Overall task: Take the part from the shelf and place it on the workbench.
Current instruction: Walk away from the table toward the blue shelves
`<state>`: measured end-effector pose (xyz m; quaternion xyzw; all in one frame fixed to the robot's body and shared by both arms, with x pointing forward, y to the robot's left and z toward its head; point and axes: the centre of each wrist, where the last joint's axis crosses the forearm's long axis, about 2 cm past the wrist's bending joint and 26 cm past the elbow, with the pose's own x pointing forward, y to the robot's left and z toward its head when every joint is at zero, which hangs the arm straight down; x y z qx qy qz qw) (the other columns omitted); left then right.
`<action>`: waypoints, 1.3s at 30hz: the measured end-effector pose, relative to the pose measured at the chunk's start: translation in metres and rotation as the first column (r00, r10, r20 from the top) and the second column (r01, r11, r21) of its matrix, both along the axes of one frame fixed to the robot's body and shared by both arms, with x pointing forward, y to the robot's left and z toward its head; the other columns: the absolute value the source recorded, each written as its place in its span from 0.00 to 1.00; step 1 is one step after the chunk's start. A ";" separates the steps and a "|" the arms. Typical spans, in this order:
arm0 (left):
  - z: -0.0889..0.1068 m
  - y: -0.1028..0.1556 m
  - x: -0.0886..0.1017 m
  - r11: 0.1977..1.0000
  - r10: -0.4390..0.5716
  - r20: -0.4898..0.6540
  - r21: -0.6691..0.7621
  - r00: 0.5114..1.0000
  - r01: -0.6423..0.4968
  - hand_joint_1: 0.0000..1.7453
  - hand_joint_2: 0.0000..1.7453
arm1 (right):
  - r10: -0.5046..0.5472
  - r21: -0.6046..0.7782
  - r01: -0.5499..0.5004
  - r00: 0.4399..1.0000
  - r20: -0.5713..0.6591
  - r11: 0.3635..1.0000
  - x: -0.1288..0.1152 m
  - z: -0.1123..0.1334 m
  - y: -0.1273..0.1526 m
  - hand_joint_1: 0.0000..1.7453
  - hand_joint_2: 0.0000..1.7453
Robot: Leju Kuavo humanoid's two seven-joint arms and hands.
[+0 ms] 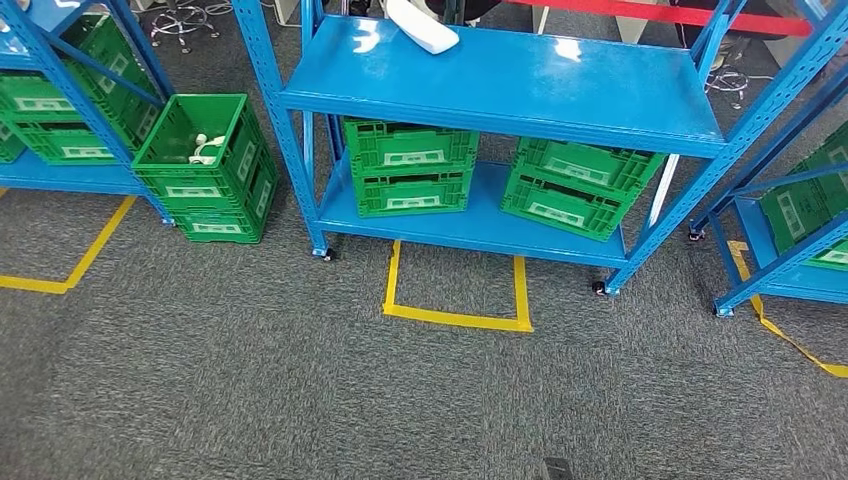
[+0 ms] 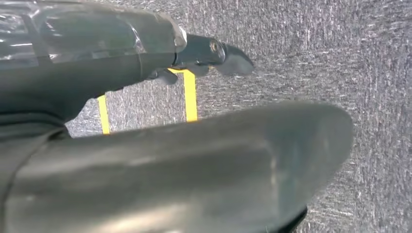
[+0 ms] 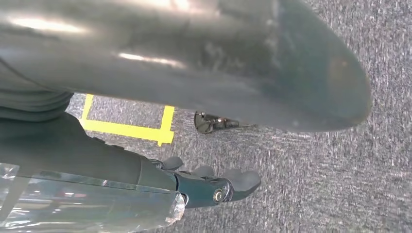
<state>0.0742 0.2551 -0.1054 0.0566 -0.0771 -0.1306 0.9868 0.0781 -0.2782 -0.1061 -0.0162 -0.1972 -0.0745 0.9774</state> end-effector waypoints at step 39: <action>0.000 -0.004 0.001 1.000 -0.001 0.008 -0.009 1.000 0.001 0.00 0.00 | -0.009 -0.014 0.008 1.000 -0.007 1.000 0.000 0.000 -0.003 0.00 0.00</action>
